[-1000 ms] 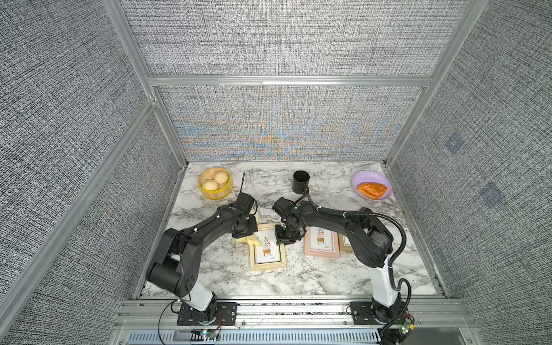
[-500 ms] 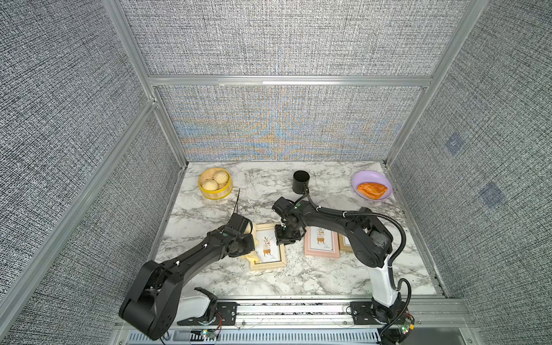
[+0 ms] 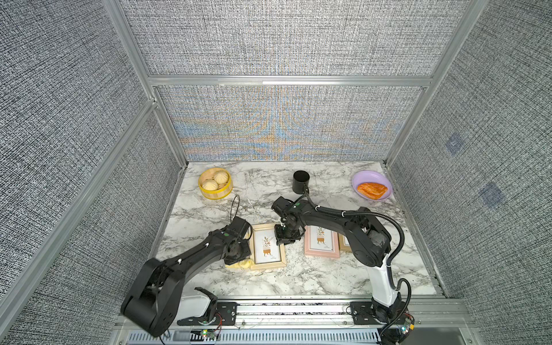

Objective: Wipe the picture frame with a cloth
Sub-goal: Wipe the dirt from the picture frame.

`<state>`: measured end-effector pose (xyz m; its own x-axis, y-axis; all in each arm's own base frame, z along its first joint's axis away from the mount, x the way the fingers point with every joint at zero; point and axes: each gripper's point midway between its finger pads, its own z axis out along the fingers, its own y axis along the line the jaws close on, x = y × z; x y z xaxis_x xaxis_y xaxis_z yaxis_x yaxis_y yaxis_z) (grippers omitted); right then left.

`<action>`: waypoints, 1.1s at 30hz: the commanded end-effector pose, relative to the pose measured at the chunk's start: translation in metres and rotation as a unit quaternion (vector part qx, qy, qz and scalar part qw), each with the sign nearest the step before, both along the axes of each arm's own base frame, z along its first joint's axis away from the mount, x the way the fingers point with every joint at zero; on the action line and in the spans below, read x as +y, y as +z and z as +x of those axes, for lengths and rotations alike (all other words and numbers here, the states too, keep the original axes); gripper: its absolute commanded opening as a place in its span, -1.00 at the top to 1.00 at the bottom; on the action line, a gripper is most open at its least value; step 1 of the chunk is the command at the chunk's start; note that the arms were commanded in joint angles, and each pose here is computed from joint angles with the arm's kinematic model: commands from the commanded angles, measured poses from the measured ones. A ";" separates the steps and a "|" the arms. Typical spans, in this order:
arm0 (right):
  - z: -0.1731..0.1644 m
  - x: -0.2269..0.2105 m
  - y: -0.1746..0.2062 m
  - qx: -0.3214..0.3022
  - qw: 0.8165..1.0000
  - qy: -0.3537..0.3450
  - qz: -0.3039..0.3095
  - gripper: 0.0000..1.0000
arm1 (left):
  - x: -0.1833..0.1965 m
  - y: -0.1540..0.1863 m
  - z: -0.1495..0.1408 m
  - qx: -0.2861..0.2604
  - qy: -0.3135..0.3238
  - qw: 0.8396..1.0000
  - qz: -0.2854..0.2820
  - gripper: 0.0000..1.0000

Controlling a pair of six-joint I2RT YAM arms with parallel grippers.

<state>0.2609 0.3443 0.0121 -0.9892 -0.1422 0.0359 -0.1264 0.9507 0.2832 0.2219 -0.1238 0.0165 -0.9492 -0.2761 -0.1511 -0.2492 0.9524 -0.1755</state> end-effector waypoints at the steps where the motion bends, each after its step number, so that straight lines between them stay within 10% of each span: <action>1: 0.001 -0.035 -0.024 -0.014 0.996 -0.005 -0.091 0.95 | -0.013 0.006 0.042 -0.029 -0.041 0.999 0.006 1.00; 8: 0.004 -0.035 -0.025 -0.019 0.996 -0.003 -0.093 0.95 | -0.033 0.036 0.077 -0.061 -0.054 0.997 -0.012 1.00; 26: 0.002 -0.036 -0.026 -0.016 0.996 -0.011 -0.086 0.95 | -0.023 -0.007 -0.051 0.044 -0.028 0.997 -0.052 1.00; 33: 0.006 -0.030 -0.024 -0.017 0.996 -0.008 -0.082 0.95 | -0.017 0.010 0.005 -0.021 -0.026 0.999 -0.009 1.00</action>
